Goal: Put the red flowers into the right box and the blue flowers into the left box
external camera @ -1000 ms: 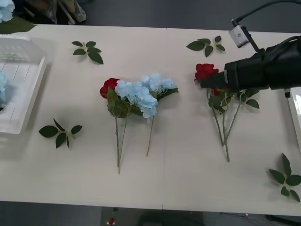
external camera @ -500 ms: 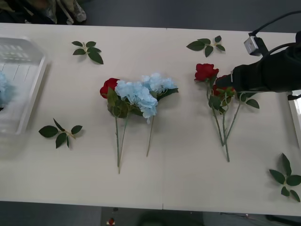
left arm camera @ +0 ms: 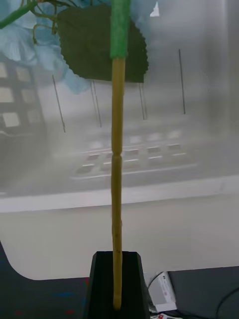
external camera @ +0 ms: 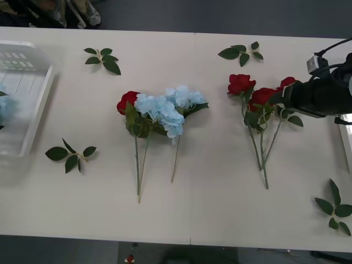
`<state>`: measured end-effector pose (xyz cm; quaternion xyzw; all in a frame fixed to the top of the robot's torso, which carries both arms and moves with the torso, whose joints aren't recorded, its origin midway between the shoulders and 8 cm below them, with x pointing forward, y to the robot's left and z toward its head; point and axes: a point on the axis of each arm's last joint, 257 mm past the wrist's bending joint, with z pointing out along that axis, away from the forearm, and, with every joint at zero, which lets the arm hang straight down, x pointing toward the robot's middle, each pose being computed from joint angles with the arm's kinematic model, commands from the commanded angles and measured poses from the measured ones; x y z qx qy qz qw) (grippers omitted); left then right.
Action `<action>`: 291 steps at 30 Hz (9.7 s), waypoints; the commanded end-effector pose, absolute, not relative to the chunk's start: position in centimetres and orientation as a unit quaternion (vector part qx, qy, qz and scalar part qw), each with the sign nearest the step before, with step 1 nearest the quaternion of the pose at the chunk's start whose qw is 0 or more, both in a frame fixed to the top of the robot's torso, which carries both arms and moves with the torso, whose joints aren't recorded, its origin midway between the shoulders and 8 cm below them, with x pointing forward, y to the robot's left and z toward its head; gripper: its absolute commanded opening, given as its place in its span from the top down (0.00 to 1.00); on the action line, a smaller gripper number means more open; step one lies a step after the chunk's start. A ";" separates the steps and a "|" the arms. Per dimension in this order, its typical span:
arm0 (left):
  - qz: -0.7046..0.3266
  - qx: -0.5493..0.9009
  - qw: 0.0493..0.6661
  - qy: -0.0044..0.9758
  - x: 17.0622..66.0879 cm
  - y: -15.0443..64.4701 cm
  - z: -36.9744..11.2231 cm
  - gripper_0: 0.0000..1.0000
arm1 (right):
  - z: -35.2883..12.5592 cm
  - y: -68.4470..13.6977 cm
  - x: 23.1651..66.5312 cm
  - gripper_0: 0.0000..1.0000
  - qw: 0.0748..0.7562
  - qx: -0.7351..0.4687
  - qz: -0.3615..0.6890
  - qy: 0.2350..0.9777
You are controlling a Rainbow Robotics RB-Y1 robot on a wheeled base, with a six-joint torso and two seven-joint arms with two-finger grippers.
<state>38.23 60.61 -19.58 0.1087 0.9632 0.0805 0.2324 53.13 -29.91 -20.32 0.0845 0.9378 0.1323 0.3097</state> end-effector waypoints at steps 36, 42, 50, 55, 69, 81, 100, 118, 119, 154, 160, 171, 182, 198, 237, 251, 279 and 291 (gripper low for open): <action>0.065 0.090 0.248 0.962 41.5 59.4 -20.5 0.03 | -24.8 -35.5 59.6 0.00 0.343 0.159 0.026 0.925; -0.002 0.096 0.260 0.961 42.2 55.3 -17.8 0.00 | -25.9 -35.3 59.9 0.00 0.346 0.159 0.020 0.924; -0.155 0.119 0.322 0.926 45.4 44.4 -13.5 0.00 | -27.1 -34.4 60.7 0.00 0.348 0.153 0.010 0.925; -0.223 0.114 0.342 0.906 46.8 39.9 -13.1 0.00 | -27.2 -34.0 61.1 0.05 0.349 0.151 0.010 0.925; -0.238 0.156 0.361 0.888 49.8 31.7 -15.1 0.00 | -26.9 -34.0 61.3 1.00 0.351 0.150 0.010 0.924; -0.222 0.206 0.365 0.880 51.1 25.2 -18.8 0.00 | -26.2 -34.6 61.5 1.00 0.356 0.153 0.013 0.922; -0.196 0.237 0.338 0.889 53.9 17.3 -23.6 0.00 | -12.6 -38.2 59.7 1.00 0.379 0.108 0.018 0.919; -0.209 0.241 0.272 0.908 51.5 13.8 -28.5 0.00 | -11.2 -56.8 53.3 1.00 0.334 0.089 -0.103 0.933; -0.209 0.240 0.270 0.909 51.4 13.8 -28.6 0.00 | -11.4 -57.3 53.1 1.00 0.333 0.093 -0.103 0.933; -0.197 0.207 0.259 0.923 51.4 11.5 -31.4 0.21 | -15.3 -62.0 56.7 0.78 0.373 0.068 -0.204 0.903; -0.188 0.210 0.257 0.924 51.3 11.7 -31.8 0.84 | -15.3 -61.8 56.8 0.17 0.373 0.063 -0.202 0.903; -0.164 0.215 0.264 0.926 51.9 13.0 -31.9 1.00 | -15.7 -59.2 56.5 0.11 0.363 0.080 -0.135 0.919; -0.093 0.223 0.284 0.928 53.2 20.9 -29.0 1.00 | -12.5 -48.4 54.5 0.11 0.328 0.054 0.007 0.943; -0.162 0.231 0.421 0.862 52.2 20.8 -13.6 1.00 | -12.6 -34.5 48.6 0.11 0.326 0.004 0.139 0.935; -0.311 0.412 0.642 0.567 48.3 3.8 4.2 1.00 | -6.5 -7.0 46.2 0.09 0.414 -0.117 0.418 0.800; -0.319 0.438 0.625 0.562 47.2 1.5 2.9 1.00 | -6.8 0.0 45.3 0.09 0.448 -0.145 0.453 0.757; -0.319 0.438 0.625 0.562 47.2 1.5 2.9 1.00 | -10.6 5.9 47.5 0.09 0.508 -0.212 0.410 0.727; -0.319 0.438 0.625 0.562 47.2 1.5 2.9 1.00 | -8.1 7.8 47.2 0.09 0.534 -0.210 0.429 0.698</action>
